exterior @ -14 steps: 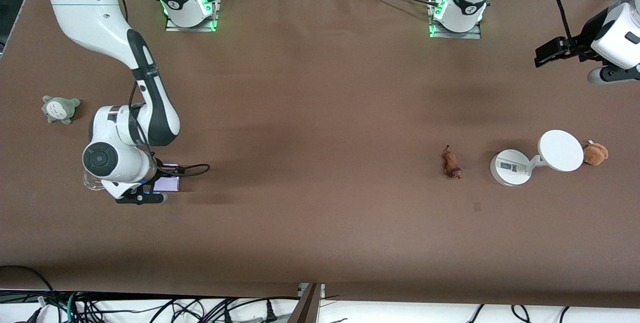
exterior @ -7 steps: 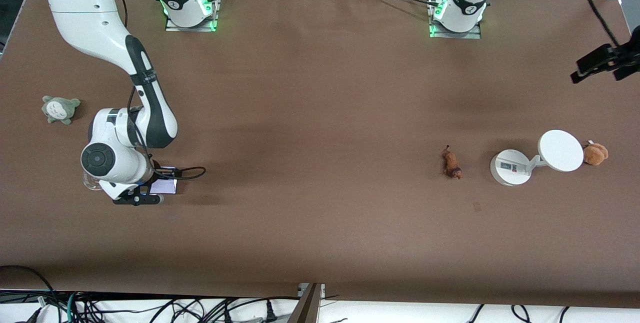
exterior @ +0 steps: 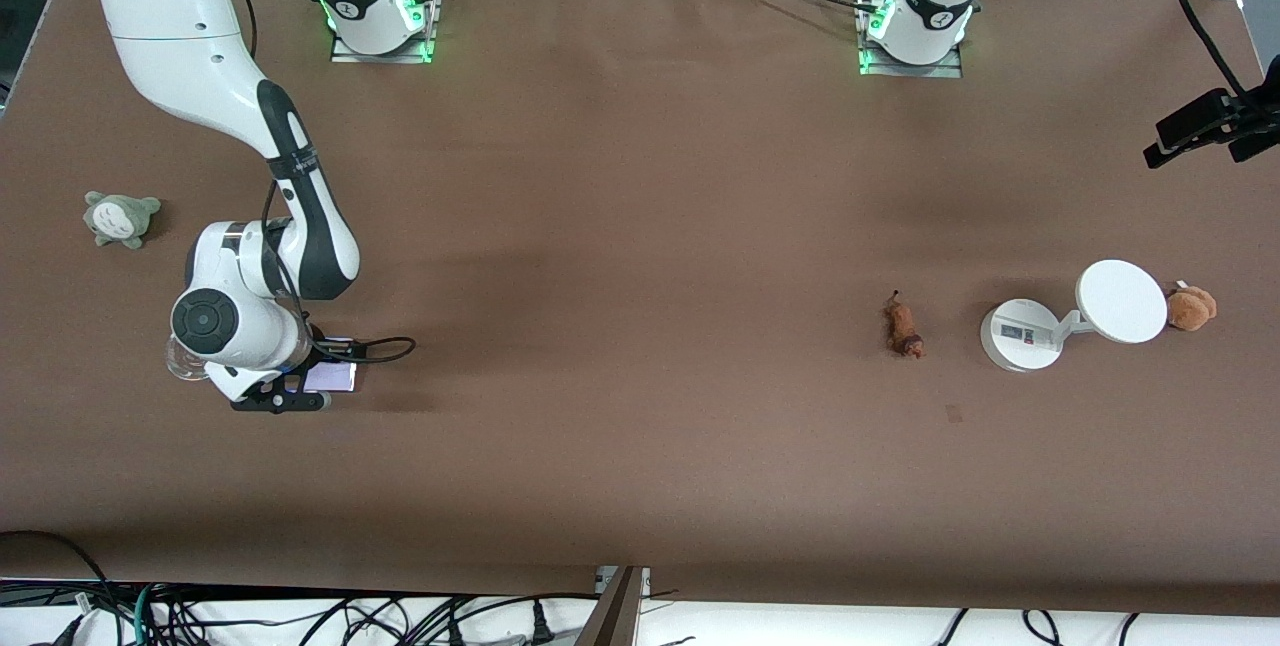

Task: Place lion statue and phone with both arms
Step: 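Lower the phone beside the glass cup while the left arm returns to rest, then open the right gripper to release the phone and raise it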

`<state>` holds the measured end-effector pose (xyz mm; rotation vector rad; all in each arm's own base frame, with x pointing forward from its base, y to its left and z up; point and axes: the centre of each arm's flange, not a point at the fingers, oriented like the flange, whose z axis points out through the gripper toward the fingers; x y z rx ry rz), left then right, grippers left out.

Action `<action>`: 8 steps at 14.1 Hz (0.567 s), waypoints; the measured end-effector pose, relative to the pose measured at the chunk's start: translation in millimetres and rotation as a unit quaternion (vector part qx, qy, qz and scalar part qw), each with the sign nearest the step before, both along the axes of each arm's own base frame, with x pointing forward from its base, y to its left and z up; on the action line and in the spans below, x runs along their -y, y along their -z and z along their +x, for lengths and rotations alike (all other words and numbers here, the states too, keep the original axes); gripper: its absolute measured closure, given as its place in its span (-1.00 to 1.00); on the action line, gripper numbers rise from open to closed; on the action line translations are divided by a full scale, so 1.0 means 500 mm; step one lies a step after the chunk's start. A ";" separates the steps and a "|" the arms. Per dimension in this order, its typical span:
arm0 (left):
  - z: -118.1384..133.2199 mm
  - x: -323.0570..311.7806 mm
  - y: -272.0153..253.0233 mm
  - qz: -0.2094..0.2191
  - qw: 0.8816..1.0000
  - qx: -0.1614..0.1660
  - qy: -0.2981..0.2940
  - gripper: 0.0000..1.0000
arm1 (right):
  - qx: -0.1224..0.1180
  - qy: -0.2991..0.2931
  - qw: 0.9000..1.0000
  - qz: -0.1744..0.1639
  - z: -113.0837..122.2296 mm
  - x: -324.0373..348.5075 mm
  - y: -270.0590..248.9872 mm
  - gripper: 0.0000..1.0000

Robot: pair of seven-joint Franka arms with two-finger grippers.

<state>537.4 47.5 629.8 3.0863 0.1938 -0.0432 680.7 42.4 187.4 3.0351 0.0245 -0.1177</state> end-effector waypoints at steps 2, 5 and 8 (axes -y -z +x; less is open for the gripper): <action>0.002 0.019 0.000 0.000 1.000 0.000 0.008 -1.00 | 0.005 -0.001 1.000 0.000 0.005 -0.001 -0.008 -0.95; 0.003 0.036 -0.010 0.001 1.000 0.005 0.016 -1.00 | 0.009 -0.008 1.000 0.005 0.025 -0.021 -0.063 -1.00; 0.002 0.100 -0.024 0.000 0.999 0.012 0.037 -1.00 | -0.020 -0.014 1.000 0.009 0.048 -0.056 -0.189 -1.00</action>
